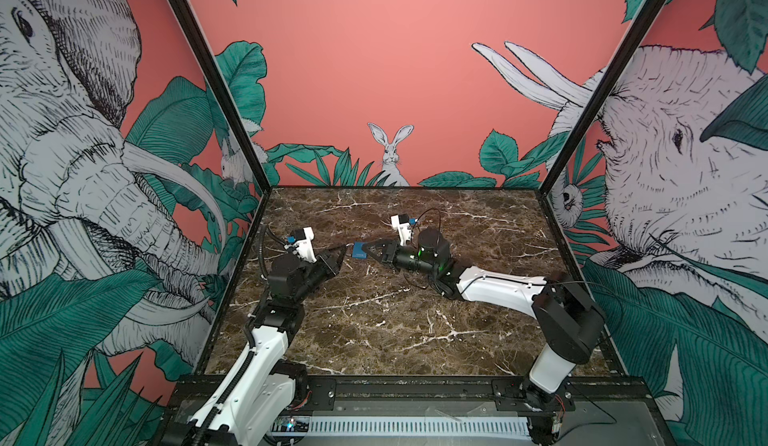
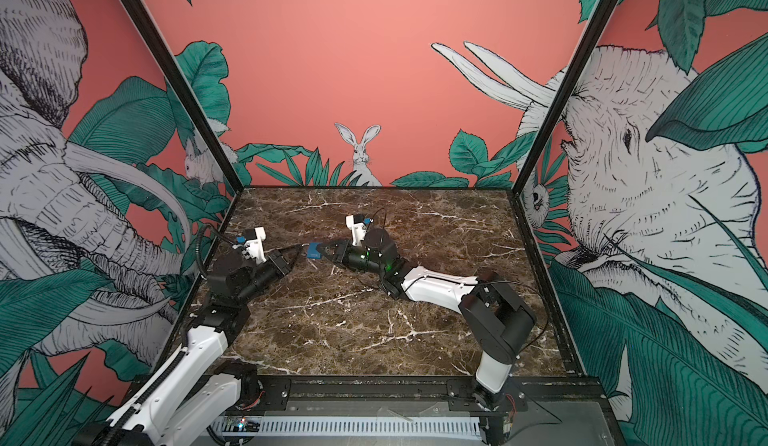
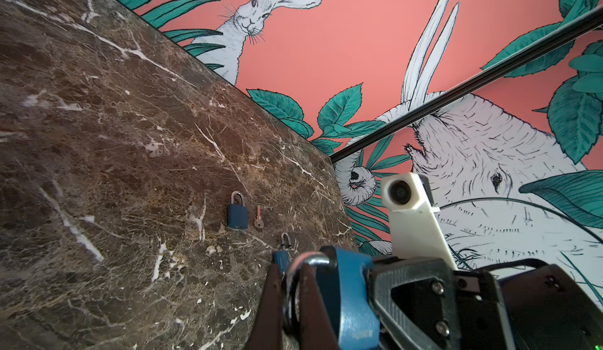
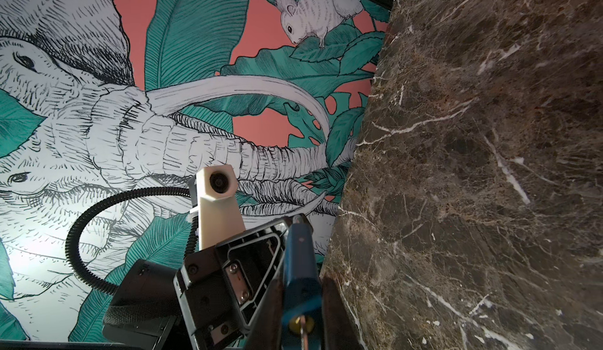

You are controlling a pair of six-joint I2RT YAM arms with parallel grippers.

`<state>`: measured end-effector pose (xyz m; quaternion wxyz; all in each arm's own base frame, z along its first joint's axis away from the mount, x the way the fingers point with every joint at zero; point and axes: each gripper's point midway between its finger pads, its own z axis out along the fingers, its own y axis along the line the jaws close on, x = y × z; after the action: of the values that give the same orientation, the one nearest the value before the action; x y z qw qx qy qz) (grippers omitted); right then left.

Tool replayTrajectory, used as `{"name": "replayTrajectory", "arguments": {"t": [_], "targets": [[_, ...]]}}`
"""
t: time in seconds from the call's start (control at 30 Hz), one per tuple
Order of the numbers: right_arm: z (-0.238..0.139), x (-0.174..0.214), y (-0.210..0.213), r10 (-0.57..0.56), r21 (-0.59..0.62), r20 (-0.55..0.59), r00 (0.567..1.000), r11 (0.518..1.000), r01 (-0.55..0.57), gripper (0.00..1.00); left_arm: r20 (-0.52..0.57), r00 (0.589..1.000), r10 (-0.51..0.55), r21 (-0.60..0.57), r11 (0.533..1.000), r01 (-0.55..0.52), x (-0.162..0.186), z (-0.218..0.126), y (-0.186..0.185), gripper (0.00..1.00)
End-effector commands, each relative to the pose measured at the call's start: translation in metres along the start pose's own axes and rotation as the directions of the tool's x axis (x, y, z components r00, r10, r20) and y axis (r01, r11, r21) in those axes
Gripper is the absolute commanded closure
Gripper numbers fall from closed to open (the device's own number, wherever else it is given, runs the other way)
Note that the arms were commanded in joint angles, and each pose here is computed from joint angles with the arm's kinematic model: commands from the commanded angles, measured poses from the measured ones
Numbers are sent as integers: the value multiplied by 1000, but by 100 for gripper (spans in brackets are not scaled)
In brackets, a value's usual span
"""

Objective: Lock with the key

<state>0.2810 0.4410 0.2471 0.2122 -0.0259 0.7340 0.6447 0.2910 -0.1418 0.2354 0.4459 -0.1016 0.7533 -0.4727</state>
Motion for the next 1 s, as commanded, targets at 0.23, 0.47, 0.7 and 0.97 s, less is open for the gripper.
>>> {"name": "replayTrajectory", "arguments": {"t": [0.23, 0.47, 0.7, 0.97], "targets": [[4, 36, 51, -62, -199, -87, 994, 979, 44, 100, -211, 976, 54, 259, 966, 2, 40, -8, -65, 88], [6, 38, 53, -55, -215, -91, 994, 976, 35, 100, -206, 977, 52, 272, 962, 7, 35, -13, -74, 85], [6, 38, 54, -64, -206, -92, 994, 978, 44, 100, -199, 979, 42, 287, 958, 17, 35, -15, -77, 82], [6, 39, 50, -57, -196, -91, 994, 980, 38, 100, -203, 978, 42, 312, 950, 24, 32, -15, -84, 82]]}}
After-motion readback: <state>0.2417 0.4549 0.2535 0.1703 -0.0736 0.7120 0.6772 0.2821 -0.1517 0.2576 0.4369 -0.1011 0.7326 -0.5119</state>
